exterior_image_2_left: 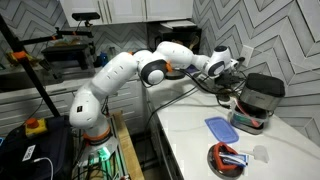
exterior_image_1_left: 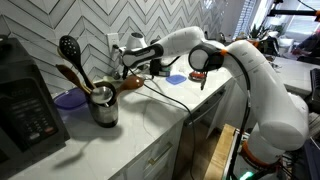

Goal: Put the silver ladle in the utensil holder

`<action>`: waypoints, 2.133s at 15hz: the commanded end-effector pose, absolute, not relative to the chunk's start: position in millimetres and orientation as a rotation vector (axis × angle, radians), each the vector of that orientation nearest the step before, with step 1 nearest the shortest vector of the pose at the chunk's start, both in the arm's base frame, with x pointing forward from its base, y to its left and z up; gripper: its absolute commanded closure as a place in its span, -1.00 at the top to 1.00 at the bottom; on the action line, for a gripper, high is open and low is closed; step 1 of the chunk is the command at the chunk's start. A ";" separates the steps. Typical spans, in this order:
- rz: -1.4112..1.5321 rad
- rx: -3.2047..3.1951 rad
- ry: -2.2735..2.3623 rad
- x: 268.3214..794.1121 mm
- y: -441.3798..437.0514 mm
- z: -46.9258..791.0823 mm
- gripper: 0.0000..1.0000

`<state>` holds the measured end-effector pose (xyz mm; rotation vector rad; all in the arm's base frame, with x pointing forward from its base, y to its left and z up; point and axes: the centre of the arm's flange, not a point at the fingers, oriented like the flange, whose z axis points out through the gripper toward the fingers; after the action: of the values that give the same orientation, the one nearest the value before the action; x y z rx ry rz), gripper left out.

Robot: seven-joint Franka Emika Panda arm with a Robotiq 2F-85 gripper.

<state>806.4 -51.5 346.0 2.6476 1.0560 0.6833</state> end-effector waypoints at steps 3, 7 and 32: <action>0.459 2.770 1.112 818.8 -49.2 329.7 -1.00; 0.454 2.743 1.172 799.6 -55.1 354.8 -0.37; 0.496 2.724 1.177 829.7 -72.6 324.9 0.17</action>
<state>816.9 -64.7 350.3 2.6017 1.1906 0.6233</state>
